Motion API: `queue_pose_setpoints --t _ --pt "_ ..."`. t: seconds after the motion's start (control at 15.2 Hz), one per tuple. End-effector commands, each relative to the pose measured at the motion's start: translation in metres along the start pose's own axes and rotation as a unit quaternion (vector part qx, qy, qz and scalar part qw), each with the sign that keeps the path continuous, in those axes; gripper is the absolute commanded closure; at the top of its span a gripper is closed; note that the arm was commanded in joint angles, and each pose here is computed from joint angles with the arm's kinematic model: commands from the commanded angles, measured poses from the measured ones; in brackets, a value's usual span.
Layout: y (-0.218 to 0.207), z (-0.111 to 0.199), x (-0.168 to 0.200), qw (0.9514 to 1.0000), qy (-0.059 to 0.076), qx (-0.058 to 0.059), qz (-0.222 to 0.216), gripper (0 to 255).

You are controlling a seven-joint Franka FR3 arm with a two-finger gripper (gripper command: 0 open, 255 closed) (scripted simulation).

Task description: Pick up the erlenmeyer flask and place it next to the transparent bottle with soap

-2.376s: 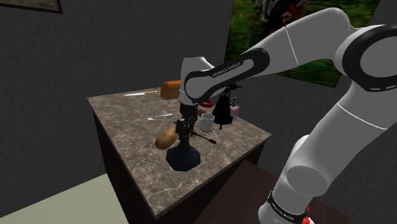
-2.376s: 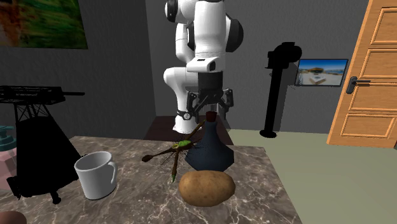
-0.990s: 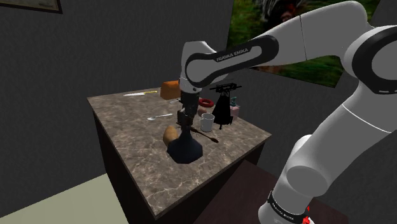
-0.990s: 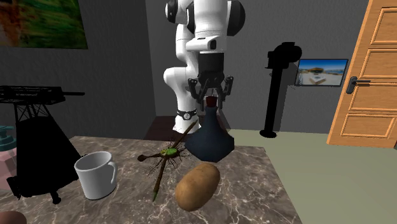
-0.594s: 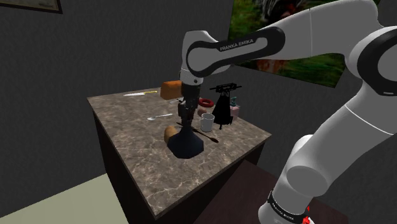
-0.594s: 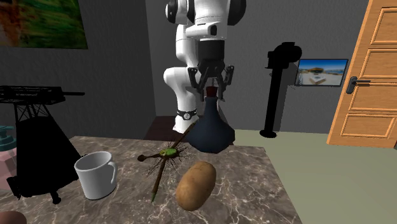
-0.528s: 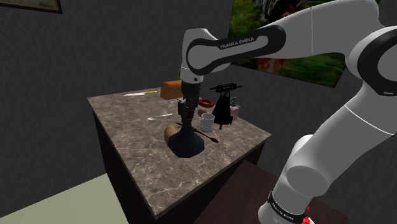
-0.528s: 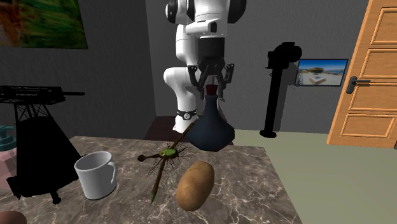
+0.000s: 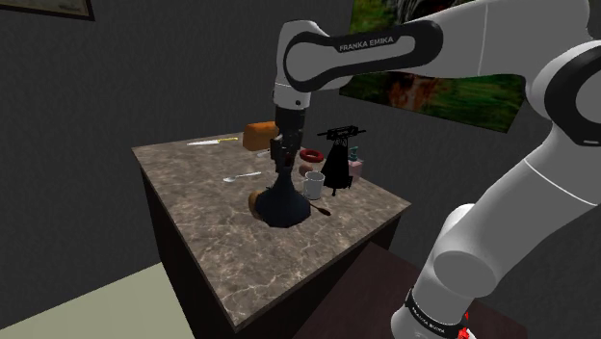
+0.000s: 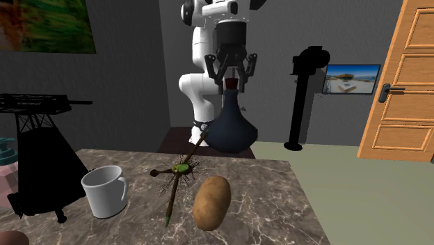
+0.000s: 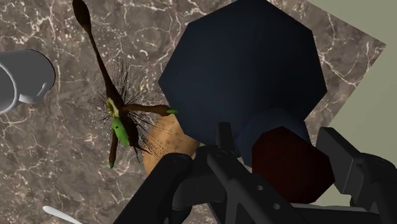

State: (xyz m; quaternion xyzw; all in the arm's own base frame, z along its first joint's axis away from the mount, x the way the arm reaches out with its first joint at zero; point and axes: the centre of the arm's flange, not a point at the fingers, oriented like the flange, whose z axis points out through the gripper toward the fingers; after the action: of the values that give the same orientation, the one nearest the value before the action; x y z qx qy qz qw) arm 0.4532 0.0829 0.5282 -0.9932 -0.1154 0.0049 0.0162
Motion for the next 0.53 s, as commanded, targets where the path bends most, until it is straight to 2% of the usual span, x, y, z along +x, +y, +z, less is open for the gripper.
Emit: queue_pose_setpoints --t 0.0,0.46 --pt "0.0 -0.012 0.0 1.0 0.001 0.0 0.0 255" --pt "-0.001 -0.049 -0.001 1.0 0.001 0.0 0.0 255"
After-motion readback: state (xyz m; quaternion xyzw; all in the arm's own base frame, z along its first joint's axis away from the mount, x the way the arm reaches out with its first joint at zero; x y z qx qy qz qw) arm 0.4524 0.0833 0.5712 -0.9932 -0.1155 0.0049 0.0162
